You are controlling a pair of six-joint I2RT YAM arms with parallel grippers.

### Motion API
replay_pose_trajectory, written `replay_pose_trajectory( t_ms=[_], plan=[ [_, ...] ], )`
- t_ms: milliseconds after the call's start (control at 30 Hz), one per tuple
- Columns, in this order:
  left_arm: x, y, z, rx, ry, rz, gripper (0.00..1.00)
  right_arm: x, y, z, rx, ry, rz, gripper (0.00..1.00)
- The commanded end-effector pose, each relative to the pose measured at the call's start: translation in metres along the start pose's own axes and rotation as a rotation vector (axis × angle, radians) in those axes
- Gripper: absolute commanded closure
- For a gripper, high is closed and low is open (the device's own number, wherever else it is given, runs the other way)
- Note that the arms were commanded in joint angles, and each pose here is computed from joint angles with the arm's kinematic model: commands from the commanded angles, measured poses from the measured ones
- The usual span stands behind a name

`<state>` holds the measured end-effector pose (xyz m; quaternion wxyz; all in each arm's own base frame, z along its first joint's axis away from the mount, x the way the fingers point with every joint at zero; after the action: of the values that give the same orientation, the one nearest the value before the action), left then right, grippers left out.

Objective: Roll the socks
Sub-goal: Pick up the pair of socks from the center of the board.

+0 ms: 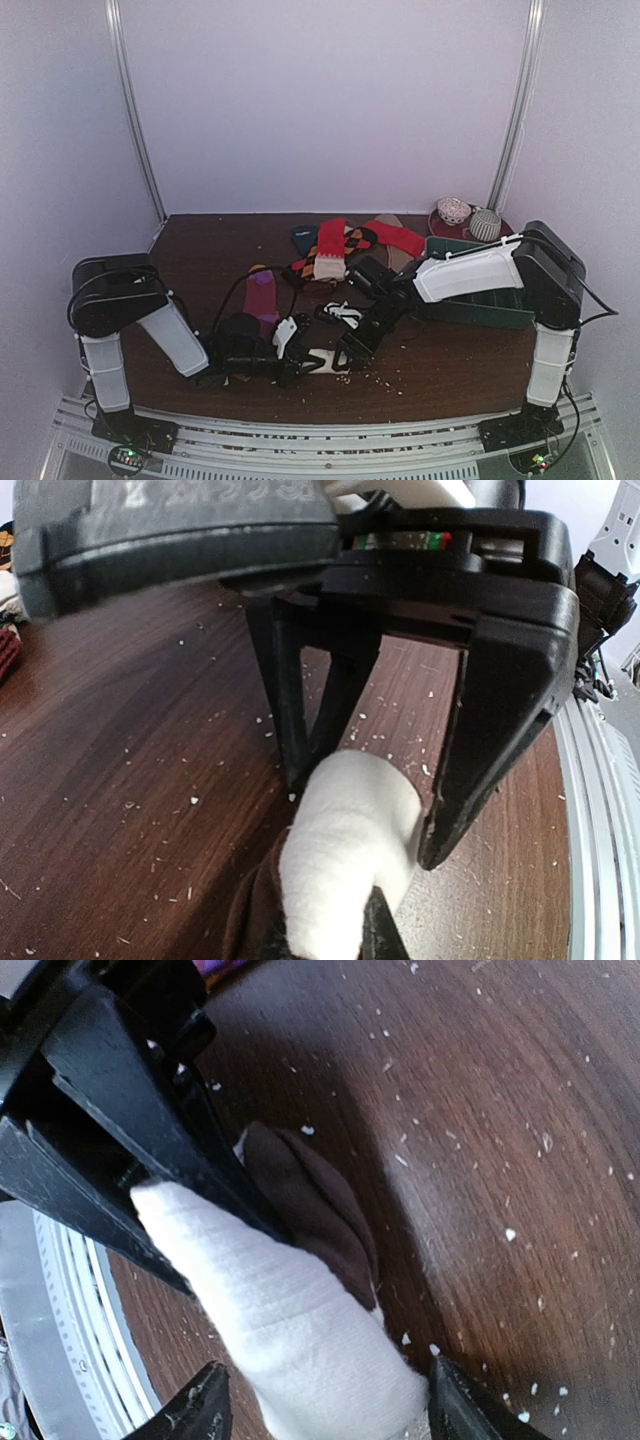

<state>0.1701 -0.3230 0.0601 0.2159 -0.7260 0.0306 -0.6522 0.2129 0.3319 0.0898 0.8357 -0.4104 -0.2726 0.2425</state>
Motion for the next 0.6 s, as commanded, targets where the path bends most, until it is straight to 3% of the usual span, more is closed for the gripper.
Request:
replay_pose_trajectory(
  t_ms=[0,333,567],
  plan=[
    [-0.053,-0.006,-0.003,-0.002,-0.066,0.225,1.00,-0.018,0.015,-0.007,0.038,0.064,0.033,0.32],
    [-0.052,-0.002,-0.003,-0.011,-0.061,0.236,1.00,-0.025,0.032,-0.007,0.057,0.078,0.045,0.35],
    [-0.053,-0.001,-0.003,-0.014,-0.061,0.239,1.00,-0.042,0.042,-0.006,0.086,0.101,0.076,0.50]
  ],
)
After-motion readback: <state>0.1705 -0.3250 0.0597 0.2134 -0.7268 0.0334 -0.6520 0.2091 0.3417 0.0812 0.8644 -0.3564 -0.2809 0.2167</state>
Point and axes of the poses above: each gripper's point midway between its finger pads, its own y axis out along the fingers, its own z axis along the line the jaws close on, x = y × z, the point moved 7 cm from there along -y, back along the fingers, and after that the axes turned 14 degrees about y, right-handed, at the moved point
